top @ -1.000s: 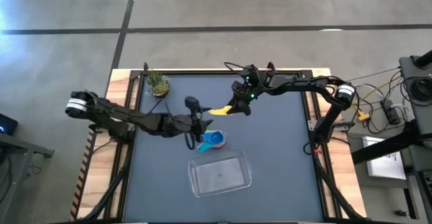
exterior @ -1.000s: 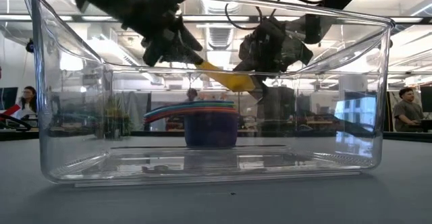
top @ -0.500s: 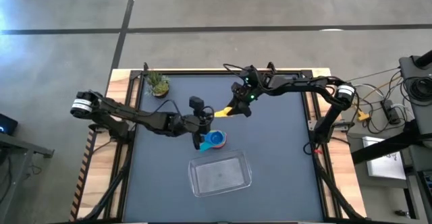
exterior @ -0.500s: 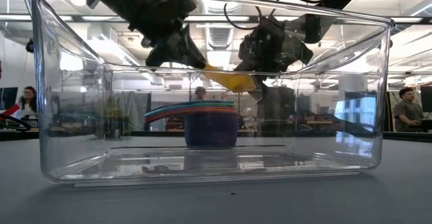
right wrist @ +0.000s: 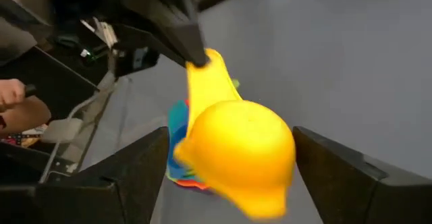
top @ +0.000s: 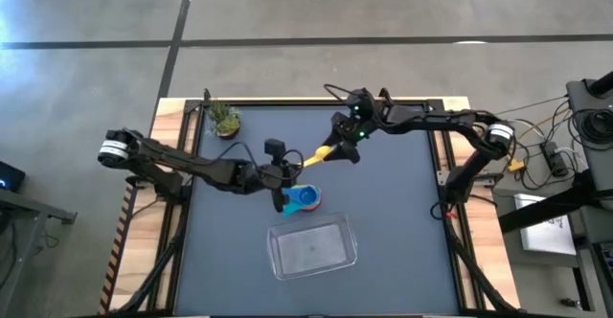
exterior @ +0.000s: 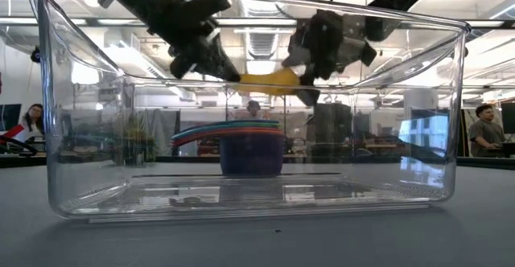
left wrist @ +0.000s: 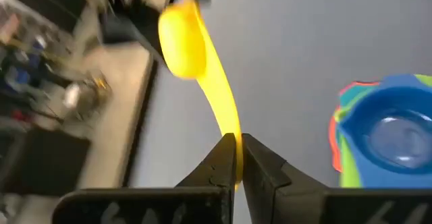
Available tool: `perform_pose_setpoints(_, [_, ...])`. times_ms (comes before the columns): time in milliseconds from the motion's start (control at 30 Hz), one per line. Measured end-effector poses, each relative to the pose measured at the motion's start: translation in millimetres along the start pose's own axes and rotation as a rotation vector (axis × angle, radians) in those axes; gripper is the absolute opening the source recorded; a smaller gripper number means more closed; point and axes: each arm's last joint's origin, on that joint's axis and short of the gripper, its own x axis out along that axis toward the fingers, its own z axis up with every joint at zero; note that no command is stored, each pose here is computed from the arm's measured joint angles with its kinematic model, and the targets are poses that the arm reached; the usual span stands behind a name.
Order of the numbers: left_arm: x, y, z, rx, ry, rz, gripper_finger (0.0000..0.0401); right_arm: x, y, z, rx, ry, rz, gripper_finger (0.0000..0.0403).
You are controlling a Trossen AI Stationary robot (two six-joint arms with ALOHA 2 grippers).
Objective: Nest measuring cups in basket
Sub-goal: Stack the yellow measuring cup on top of the blue measuring cup
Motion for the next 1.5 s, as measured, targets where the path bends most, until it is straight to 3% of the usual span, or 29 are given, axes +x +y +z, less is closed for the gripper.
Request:
perform_pose_setpoints(133, [-12.4, -4.7, -1.4, -0.135, 0.017, -0.075, 0.0, -14.0, 16.5, 11.1, -0.081, -0.044, 0.006, 0.0304])
perform_pose_setpoints(400, [-39.5, -17.2, 0.6, -0.478, -0.025, -0.449, 0.0, -40.1, 46.6, 24.1, -0.209, -0.114, 0.003, 0.029])
perform_pose_setpoints(533, [-51.2, -16.4, -3.7, -0.586, -0.047, -0.521, 0.0, -46.1, 53.2, 23.2, -0.223, -0.125, 0.004, 0.0283])
perform_pose_setpoints(767, [-66.9, -16.8, -34.6, -0.783, -0.182, -0.671, 0.0, -44.3, 53.8, 18.9, -0.224, -0.113, 0.008, 0.0283])
perform_pose_setpoints(900, [-70.6, -19.6, -57.1, -0.887, -0.251, -0.708, 0.0, -39.5, 49.3, 17.1, -0.225, -0.103, 0.009, 0.028])
perform_pose_setpoints(1067, [-67.8, -25.9, -79.3, -0.946, -0.235, -0.713, 0.0, -32.9, 41.7, 13.9, -0.217, -0.085, 0.007, 0.0276])
perform_pose_setpoints(1500, [-50.7, -29.8, -90.4, -0.951, -0.185, -0.692, 0.0, -24.7, 32.4, 11.5, -0.217, -0.079, 0.005, 0.0274])
